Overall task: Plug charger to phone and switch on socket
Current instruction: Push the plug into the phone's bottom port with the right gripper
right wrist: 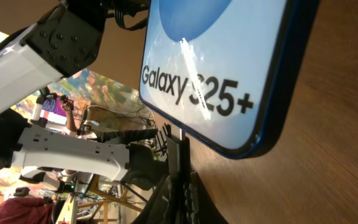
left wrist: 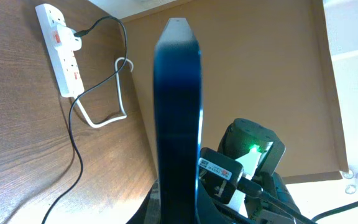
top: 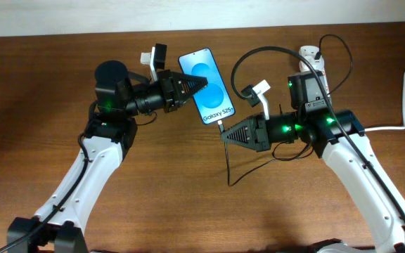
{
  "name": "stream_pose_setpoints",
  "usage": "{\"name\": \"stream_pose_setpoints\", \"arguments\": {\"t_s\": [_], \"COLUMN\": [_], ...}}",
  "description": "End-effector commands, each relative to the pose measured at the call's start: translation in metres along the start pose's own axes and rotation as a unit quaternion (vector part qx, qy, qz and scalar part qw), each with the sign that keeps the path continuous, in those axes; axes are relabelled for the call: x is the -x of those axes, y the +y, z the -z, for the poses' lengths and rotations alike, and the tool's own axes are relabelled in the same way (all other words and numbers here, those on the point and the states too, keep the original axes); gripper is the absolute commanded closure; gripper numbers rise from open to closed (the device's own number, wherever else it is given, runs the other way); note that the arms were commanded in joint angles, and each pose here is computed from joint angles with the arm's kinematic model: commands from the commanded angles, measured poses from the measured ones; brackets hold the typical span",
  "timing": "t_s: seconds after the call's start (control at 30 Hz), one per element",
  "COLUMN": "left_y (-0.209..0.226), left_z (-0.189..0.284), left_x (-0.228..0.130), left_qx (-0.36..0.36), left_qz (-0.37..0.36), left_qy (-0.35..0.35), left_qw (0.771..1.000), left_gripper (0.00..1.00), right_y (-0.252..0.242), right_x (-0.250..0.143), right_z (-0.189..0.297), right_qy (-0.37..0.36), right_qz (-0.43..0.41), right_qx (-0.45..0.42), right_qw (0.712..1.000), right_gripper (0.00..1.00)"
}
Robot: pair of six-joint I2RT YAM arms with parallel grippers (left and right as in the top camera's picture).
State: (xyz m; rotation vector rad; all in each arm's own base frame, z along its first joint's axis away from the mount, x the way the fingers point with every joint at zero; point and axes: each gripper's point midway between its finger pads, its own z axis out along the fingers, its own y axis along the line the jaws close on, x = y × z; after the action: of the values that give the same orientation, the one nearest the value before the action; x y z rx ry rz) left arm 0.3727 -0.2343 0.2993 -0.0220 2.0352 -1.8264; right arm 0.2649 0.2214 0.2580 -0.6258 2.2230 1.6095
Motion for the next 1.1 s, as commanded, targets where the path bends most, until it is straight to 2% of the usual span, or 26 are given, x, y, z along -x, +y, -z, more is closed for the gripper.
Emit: {"name": "stream_pose_setpoints", "arguments": {"t_s": [0.0,0.5,0.9,1.07], "left_y": [-0.012,-0.009,-0.009,-0.012], "left_z": [-0.002,-0.002,-0.002,-0.001], "left_x": [-0.001,-0.007,-0.007,-0.014], "left_qx": [-0.012,-0.009,-0.009,-0.018], "left_qz": [-0.009,0.003,0.004,-0.014], "left_qy": [0.008,0.021,0.022,0.041], "left_qw": [1.0,1.0,1.0,0.999], "left_gripper": [1.0,1.0,1.0,1.0], "right_y": [0.006,0.006,-0.005,-0.003], "right_x": [0.003,0.005,0.006,0.006], "right_z": [0.003,0.003,0.004,0.004], "right_qy": [-0.007,-0.009,-0.012,-0.011], "right_qz": [0.019,0.029,0.027,0.026], "right_qx": [-0.005,-0.005,-0.037,-0.03], "right_qw": [1.0,1.0,0.999,0.999], "right_gripper": [0.96,0.96,0.96,0.96]}}
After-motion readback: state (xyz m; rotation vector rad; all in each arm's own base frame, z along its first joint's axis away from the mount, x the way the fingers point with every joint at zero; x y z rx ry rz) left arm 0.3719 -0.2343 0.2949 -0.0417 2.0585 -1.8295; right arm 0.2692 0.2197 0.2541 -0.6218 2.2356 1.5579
